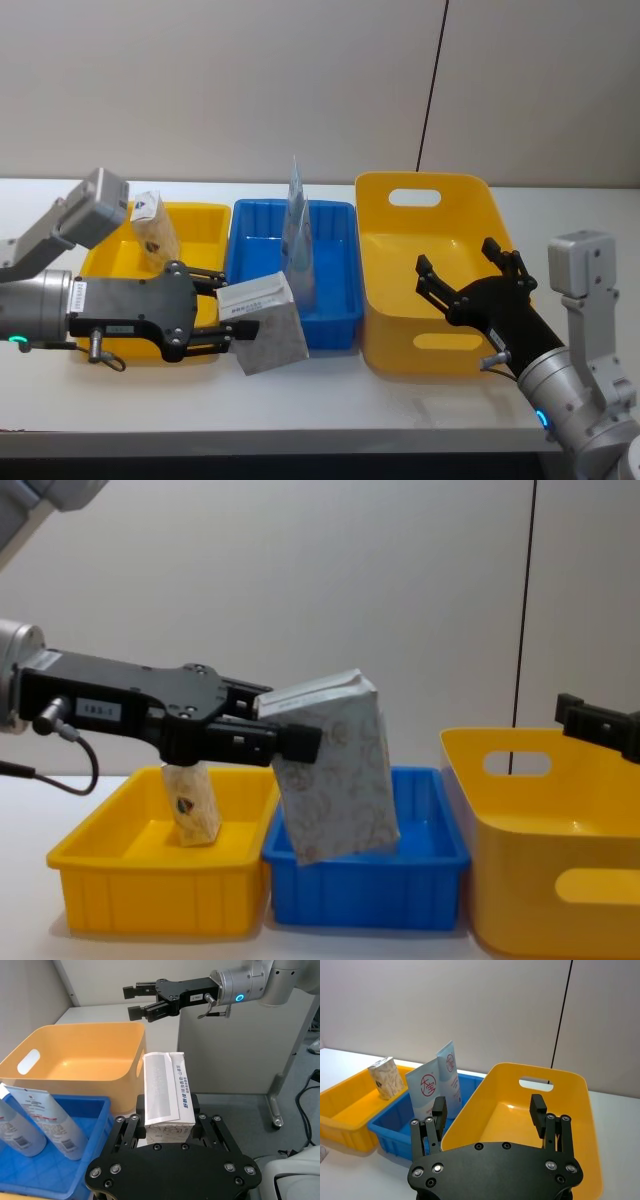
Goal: Bimanual collaborative sorting of washing and personal care products
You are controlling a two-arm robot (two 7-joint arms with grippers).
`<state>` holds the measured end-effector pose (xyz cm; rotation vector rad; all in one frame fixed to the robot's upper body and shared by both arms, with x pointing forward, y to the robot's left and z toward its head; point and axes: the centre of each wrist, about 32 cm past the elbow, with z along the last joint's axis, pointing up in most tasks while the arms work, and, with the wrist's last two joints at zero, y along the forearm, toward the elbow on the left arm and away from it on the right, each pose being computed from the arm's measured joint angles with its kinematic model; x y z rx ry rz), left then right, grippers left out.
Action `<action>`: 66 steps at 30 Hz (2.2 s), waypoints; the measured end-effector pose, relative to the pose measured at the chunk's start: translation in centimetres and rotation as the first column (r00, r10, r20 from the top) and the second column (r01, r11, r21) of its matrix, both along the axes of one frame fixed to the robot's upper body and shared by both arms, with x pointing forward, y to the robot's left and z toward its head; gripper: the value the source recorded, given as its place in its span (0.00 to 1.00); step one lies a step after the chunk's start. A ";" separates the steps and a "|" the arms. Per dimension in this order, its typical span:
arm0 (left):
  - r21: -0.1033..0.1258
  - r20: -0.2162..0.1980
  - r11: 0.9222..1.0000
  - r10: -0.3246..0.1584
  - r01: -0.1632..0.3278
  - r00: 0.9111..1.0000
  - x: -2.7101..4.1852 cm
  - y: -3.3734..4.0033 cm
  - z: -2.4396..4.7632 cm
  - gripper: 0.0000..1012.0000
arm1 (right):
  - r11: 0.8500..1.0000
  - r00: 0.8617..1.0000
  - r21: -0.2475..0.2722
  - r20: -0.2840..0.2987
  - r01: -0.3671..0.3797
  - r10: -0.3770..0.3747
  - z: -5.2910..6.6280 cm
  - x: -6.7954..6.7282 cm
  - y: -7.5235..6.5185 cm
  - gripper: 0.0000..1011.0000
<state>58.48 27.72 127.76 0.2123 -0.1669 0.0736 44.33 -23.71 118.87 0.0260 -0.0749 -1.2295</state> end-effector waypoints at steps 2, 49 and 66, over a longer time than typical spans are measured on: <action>0.000 0.002 1.000 0.002 -0.002 1.000 -0.02 0.24 0.03 0.42 | 1.000 1.000 0.000 0.000 0.000 0.000 0.0 0.0 0.0 0.99; 0.002 0.010 1.000 0.015 -0.015 1.000 -0.11 1.35 0.20 0.42 | 0.863 0.862 -0.063 0.049 -0.502 0.505 3.1 6.8 -6.7 0.99; 0.003 0.009 1.000 0.015 -0.015 1.000 -0.11 1.37 0.20 0.42 | 0.693 0.697 -0.085 -0.026 -0.716 0.717 3.7 11.8 -8.4 0.99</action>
